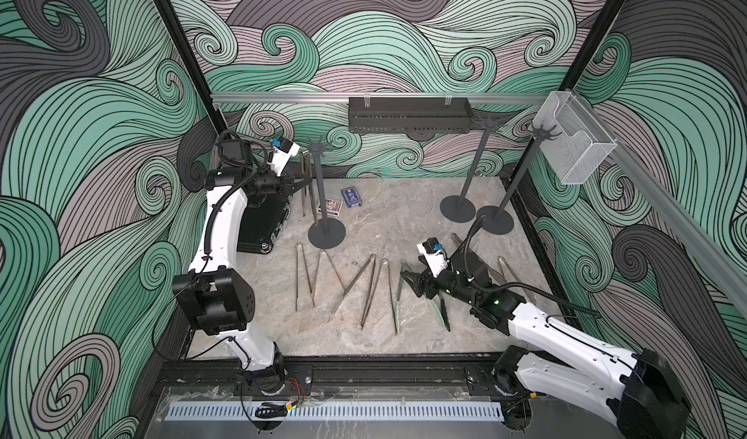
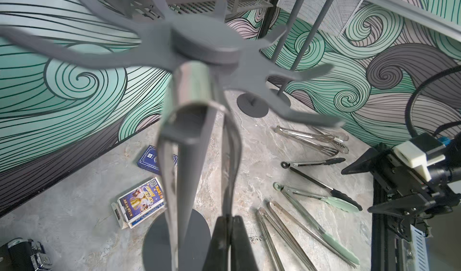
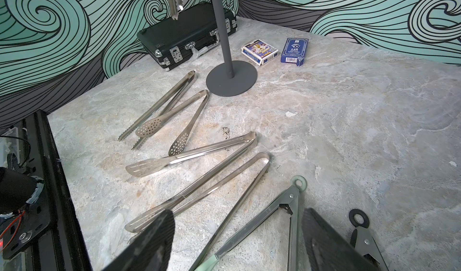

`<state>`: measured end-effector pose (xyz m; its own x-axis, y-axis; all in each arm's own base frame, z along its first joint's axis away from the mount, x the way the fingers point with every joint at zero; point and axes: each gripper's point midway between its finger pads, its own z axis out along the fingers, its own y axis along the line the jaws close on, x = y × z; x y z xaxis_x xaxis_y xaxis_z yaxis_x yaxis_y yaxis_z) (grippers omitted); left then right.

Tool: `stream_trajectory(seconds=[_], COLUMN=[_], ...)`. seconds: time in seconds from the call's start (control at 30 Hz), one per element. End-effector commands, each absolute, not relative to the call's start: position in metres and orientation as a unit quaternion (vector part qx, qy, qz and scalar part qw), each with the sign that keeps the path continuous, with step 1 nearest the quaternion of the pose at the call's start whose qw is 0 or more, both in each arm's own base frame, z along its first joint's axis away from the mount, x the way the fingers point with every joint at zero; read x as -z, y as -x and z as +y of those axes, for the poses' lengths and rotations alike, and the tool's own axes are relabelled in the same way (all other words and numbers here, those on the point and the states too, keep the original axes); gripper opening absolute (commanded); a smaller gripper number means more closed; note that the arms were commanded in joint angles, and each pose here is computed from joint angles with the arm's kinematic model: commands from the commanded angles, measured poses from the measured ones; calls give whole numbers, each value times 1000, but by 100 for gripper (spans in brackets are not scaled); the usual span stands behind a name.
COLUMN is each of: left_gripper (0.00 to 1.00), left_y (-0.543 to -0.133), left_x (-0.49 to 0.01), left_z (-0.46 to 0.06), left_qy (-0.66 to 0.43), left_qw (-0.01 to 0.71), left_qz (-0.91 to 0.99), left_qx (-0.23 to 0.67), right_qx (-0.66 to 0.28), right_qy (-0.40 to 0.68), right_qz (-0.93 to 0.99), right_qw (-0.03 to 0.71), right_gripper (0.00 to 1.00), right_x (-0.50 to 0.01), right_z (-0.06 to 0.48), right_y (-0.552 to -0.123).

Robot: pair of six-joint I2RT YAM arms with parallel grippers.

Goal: Hang food tongs on kitchen utensil racks
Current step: Hang the food tongs on the rack, then pick up the food tongs from the center of the board.

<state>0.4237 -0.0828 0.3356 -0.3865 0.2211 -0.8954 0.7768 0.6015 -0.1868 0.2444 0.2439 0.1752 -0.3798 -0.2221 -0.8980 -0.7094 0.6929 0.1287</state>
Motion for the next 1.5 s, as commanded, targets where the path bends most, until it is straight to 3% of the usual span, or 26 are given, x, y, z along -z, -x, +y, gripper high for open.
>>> stream_trajectory(seconds=[0.0, 0.13, 0.33, 0.77, 0.8, 0.83, 0.97, 1.17, 1.3, 1.47], left_gripper=[0, 3, 39, 63, 66, 75, 86, 99, 99, 99], left_y=[-418, -421, -423, -401, -396, -391, -367, -329, -314, -292], left_x=[-327, -324, -328, -352, -352, -353, -361, -386, -398, -393], left_z=[-82, -80, -79, -76, -74, -72, -66, -58, -48, -62], left_qy=[-321, -316, -313, -310, -307, -304, -284, -205, -99, -35], left_qw=[439, 437, 442, 460, 461, 463, 479, 522, 543, 508], left_qz=[784, 790, 791, 793, 796, 800, 807, 809, 811, 816], left_qx=[298, 292, 286, 253, 243, 232, 196, 174, 192, 275], right_qx=[-267, -269, -268, -260, -258, -255, -232, -129, -72, -38], right_qy=[294, 294, 293, 284, 282, 278, 248, 176, 133, 118], right_qz=[776, 774, 774, 784, 787, 791, 813, 881, 922, 950], right_qw=[490, 492, 493, 487, 485, 482, 474, 420, 356, 286], right_gripper=[81, 81, 81, 85, 85, 86, 88, 88, 88, 84], right_x=[-193, -195, -196, -193, -192, -190, -187, -170, -148, -128], right_z=[246, 246, 245, 243, 242, 241, 229, 186, 156, 138], right_y=[-247, -246, -246, -249, -250, -250, -255, -260, -250, -233])
